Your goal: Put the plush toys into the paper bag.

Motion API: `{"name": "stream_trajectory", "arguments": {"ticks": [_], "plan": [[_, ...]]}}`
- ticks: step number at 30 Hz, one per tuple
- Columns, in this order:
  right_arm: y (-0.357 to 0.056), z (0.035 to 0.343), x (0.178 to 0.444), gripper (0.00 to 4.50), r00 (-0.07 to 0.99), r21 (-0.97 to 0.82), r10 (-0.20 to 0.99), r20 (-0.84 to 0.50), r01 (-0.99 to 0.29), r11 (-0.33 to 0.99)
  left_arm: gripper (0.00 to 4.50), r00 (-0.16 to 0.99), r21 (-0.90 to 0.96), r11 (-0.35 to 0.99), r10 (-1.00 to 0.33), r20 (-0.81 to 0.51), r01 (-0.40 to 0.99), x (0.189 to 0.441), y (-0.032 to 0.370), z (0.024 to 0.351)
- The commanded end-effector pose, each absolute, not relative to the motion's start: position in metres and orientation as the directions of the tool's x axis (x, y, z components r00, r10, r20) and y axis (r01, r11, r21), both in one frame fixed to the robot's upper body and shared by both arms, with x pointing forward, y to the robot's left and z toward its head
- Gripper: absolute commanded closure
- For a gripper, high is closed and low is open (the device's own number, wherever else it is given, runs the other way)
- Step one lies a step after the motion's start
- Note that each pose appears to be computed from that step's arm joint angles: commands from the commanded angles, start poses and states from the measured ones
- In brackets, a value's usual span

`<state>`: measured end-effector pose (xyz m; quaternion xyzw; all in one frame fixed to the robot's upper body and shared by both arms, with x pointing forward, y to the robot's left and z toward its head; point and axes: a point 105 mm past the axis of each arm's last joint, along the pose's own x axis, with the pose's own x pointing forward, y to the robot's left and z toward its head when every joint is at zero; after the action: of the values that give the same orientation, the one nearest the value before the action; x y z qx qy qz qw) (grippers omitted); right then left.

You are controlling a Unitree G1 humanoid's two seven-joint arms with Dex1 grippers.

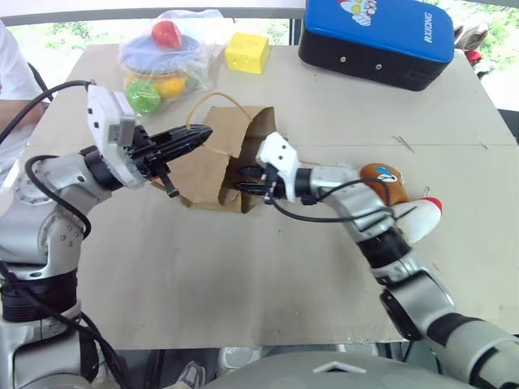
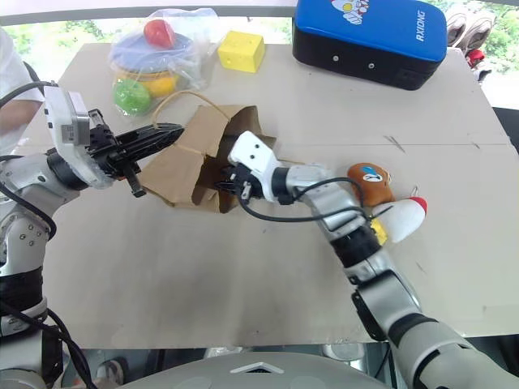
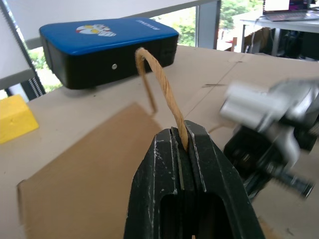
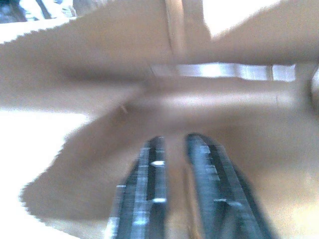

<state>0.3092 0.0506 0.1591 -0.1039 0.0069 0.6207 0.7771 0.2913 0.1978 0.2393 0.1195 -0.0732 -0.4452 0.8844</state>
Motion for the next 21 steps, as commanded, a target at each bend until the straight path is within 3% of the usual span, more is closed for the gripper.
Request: {"name": "stream_trajectory", "arguments": {"ticks": [1,6,11,13,17,21], "plan": [[0.030,0.209,0.288,2.30,0.237,-0.182,0.971,-0.024,-0.956,0.228,4.50,0.577,0.322,0.555,-0.816,0.033,0.767,0.292,0.198,0.241],[-0.015,0.233,0.276,0.15,0.369,-0.191,0.929,0.013,-0.911,0.365,4.50,0.568,0.331,0.551,-0.821,0.051,0.766,0.293,0.195,0.241],[-0.038,0.248,0.274,0.07,0.471,-0.135,0.873,0.124,-0.864,0.485,4.50,0.544,0.344,0.529,-0.837,0.061,0.776,0.290,0.184,0.238],[-0.055,0.247,0.283,0.07,0.564,-0.119,0.818,0.113,-0.809,0.575,4.50,0.524,0.364,0.503,-0.851,0.047,0.784,0.287,0.178,0.236],[-0.108,0.226,0.303,0.07,0.755,-0.164,0.655,-0.034,-0.650,0.742,4.50,0.513,0.382,0.496,-0.856,0.065,0.780,0.286,0.169,0.240],[-0.155,0.196,0.313,0.07,0.843,-0.190,0.491,-0.218,-0.530,0.826,4.50,0.505,0.384,0.497,-0.859,0.087,0.779,0.287,0.161,0.242]]}}
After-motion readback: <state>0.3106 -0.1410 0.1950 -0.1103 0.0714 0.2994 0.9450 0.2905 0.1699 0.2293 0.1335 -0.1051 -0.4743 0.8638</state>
